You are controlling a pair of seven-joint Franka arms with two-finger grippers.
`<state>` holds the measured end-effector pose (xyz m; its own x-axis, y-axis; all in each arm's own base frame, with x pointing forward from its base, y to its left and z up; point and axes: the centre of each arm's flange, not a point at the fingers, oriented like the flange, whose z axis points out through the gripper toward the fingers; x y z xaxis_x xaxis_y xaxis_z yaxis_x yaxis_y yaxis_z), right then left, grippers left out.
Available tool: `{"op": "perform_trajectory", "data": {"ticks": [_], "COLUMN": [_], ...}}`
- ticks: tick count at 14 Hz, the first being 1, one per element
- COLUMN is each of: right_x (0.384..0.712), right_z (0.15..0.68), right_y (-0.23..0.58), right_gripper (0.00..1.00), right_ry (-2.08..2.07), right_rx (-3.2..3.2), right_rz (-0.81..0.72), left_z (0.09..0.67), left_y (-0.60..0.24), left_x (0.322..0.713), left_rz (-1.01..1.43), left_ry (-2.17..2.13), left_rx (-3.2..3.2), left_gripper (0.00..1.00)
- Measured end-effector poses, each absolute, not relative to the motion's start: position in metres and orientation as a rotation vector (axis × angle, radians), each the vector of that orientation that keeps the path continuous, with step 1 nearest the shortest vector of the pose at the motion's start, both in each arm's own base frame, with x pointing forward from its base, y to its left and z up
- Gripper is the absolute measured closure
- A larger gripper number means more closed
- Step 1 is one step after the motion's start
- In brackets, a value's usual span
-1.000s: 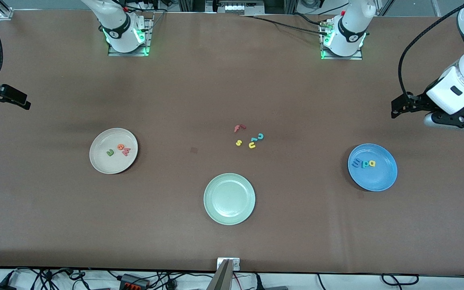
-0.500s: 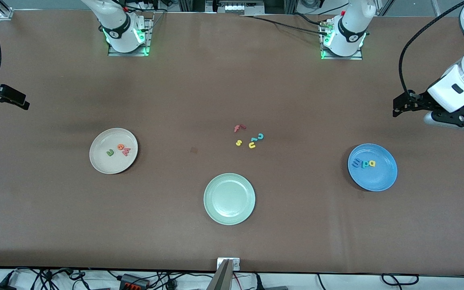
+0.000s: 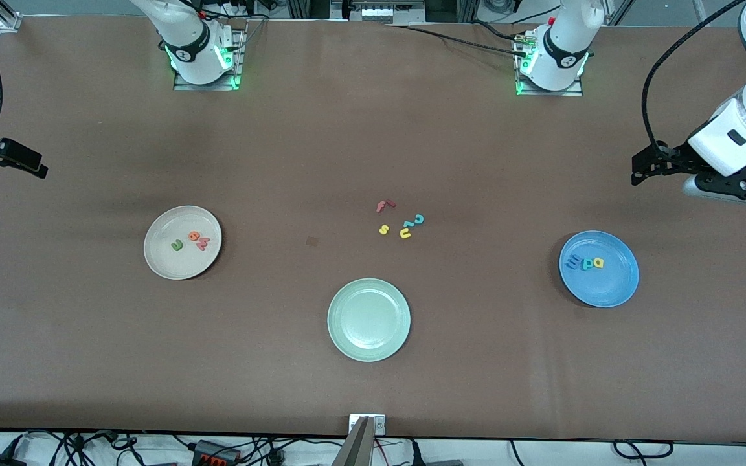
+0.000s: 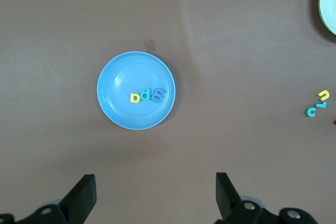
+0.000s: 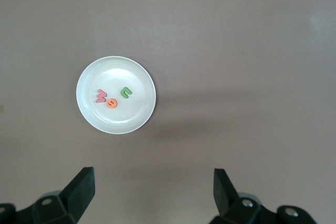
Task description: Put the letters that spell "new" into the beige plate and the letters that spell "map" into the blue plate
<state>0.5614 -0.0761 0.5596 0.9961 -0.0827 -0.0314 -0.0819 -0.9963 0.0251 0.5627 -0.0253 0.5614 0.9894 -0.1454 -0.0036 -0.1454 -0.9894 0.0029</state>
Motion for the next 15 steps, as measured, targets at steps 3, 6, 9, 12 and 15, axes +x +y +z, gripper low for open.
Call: {"op": "perform_trajectory", "data": {"ticks": [3,6,9,12,15], "right_x": [0.5651,0.5651,0.5651,0.5649,0.5649], "right_z": [0.5548,0.5549,0.5550,0.5555,0.5555], "right_y": [-0.0765,-0.0765,-0.0765,-0.0764,-0.0765], "right_gripper": [0.00,0.00,0.00,0.00,0.00], "right_ry": [-0.128,-0.128,-0.128,-0.128,-0.128], "right_rx": [3.114,3.114,3.114,3.114,3.114], "right_rz": [-0.047,-0.046,-0.046,-0.044,-0.044], "left_z": [0.5614,0.5613,0.5613,0.5613,0.5612], "left_y": [-0.0258,-0.0264,-0.0289,-0.0298,-0.0299], "left_x": [0.5626,0.5625,0.5624,0.5623,0.5621], "left_rz": [-0.006,-0.006,-0.006,-0.007,-0.009], "left_ry": [-0.229,-0.231,-0.237,-0.240,-0.240], "left_rx": [3.131,3.130,3.130,3.130,3.130], "left_gripper": [0.00,0.00,0.00,0.00,0.00]}}
